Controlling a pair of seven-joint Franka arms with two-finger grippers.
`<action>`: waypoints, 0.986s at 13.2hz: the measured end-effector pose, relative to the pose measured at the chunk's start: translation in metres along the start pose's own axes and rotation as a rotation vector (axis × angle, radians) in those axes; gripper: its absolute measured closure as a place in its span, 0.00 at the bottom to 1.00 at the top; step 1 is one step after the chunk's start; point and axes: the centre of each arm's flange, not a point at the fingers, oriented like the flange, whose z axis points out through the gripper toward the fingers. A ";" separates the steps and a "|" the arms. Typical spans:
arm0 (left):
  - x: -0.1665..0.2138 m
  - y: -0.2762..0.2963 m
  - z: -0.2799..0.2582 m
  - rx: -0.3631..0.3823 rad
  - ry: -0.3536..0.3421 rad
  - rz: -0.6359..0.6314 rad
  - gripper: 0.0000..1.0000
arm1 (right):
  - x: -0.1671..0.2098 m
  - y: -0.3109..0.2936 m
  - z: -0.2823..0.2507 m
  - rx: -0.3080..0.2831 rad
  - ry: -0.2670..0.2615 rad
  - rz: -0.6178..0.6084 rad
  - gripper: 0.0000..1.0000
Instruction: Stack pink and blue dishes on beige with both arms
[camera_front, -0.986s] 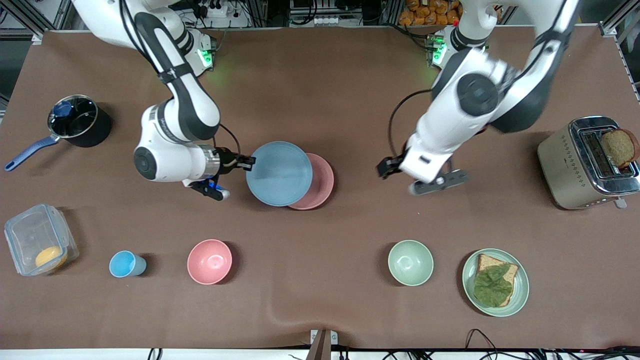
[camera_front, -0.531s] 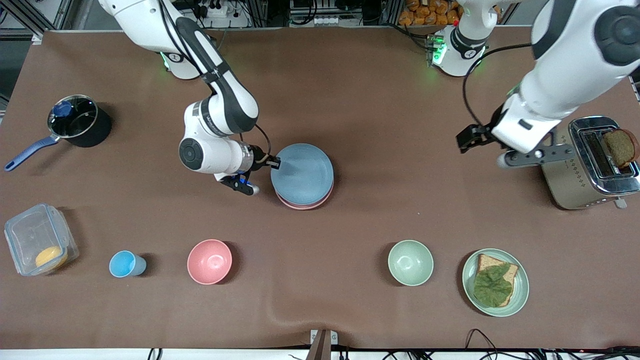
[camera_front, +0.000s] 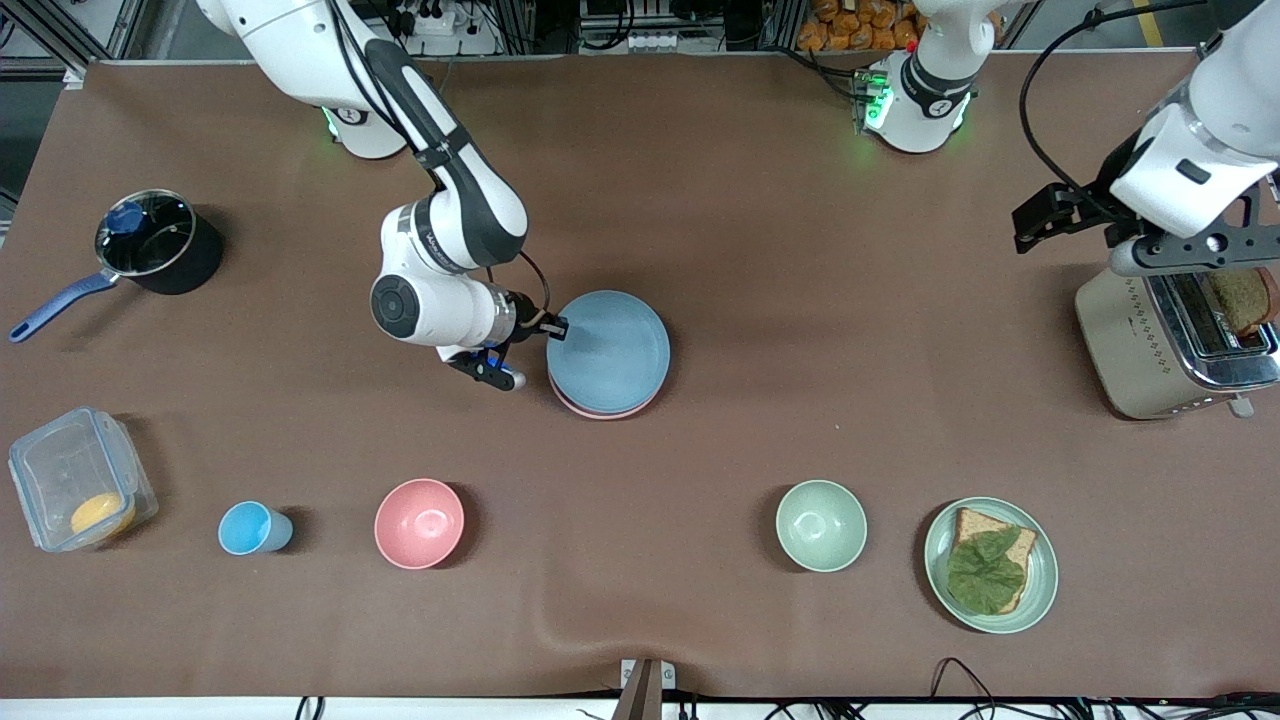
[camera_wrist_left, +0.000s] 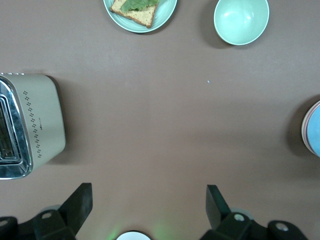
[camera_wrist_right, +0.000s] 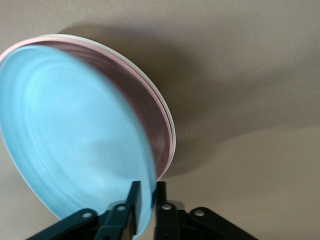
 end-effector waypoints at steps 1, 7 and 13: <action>0.000 -0.002 -0.001 0.000 0.002 0.004 0.00 | 0.000 -0.001 -0.002 0.001 0.000 0.000 0.64; 0.001 -0.017 -0.003 -0.003 0.005 0.035 0.00 | 0.037 0.062 -0.108 -0.107 -0.026 -0.091 0.00; 0.001 -0.015 -0.002 -0.002 0.000 0.039 0.00 | 0.048 0.129 -0.301 -0.237 0.168 -0.304 0.00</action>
